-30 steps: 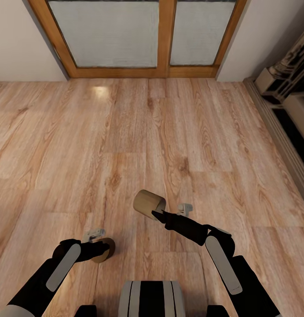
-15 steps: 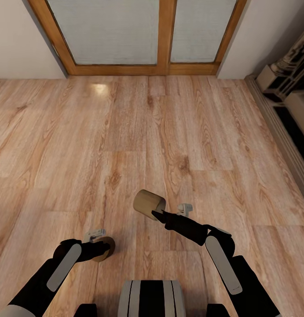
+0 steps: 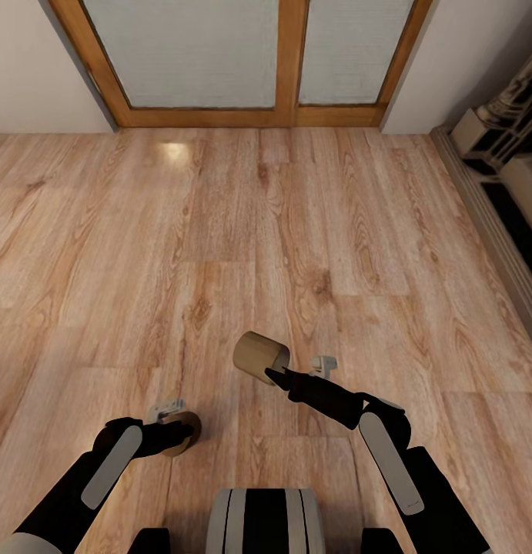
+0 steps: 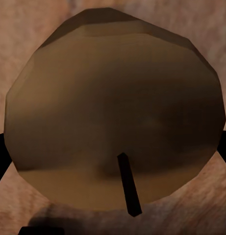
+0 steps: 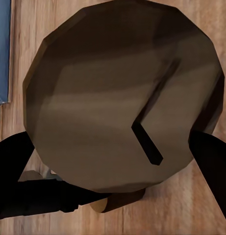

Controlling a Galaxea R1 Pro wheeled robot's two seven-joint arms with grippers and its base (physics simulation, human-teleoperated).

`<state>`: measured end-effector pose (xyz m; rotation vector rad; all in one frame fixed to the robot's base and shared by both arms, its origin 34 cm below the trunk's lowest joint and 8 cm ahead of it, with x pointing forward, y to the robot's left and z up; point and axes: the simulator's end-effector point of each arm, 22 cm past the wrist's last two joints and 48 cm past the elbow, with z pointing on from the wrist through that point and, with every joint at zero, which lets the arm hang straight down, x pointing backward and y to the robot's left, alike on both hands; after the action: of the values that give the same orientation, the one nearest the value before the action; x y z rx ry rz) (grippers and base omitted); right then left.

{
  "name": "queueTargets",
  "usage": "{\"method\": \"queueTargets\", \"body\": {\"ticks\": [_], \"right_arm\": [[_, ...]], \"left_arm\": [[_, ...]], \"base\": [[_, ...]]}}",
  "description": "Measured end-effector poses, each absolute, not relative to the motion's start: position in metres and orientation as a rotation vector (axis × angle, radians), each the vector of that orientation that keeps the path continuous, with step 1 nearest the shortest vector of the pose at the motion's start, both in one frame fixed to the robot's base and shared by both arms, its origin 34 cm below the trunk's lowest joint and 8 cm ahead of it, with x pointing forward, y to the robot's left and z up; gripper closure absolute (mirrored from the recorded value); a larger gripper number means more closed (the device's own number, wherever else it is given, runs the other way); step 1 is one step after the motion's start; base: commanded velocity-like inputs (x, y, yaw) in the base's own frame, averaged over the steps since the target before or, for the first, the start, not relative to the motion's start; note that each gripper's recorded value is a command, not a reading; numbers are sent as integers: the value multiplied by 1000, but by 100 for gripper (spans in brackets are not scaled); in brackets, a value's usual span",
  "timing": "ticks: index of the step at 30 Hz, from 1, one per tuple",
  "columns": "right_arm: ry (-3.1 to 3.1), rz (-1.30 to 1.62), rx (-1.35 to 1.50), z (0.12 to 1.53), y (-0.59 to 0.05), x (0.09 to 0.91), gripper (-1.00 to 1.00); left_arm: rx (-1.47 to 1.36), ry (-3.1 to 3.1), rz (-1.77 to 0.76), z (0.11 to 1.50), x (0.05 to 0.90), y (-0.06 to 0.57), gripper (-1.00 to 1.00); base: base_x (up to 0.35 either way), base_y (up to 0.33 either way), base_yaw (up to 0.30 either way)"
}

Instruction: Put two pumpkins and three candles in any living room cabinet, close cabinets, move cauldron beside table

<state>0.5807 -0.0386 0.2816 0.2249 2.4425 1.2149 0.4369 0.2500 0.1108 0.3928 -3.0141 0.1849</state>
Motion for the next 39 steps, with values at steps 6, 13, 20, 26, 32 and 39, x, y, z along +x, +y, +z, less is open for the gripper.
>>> {"method": "queueTargets", "body": {"ticks": [6, 13, 20, 26, 32, 39], "right_arm": [[2442, 1215, 225, 282, -39, 581, 100], [2442, 1214, 225, 282, -39, 581, 100], [2427, 1214, 216, 290, -39, 584, 100], [2425, 1211, 212, 292, -39, 585, 100], [2403, 1209, 197, 306, -39, 590, 100], [2379, 1204, 179, 321, -38, 595, 100]], "left_arm": [[390, -3015, 185, 111, 437, 250, 100], [386, -3017, 182, 111, 437, 251, 100], [372, -3038, 173, 117, 444, 253, 100], [372, -3047, 178, 120, 448, 252, 100], [370, -3068, 188, 130, 456, 251, 100], [370, -3095, 195, 141, 467, 251, 100]], "base": [[0, 0, 0], [0, 0, 0], [0, 0, 0], [0, 0, 0], [0, 0, 0], [0, 0, 0]]}}
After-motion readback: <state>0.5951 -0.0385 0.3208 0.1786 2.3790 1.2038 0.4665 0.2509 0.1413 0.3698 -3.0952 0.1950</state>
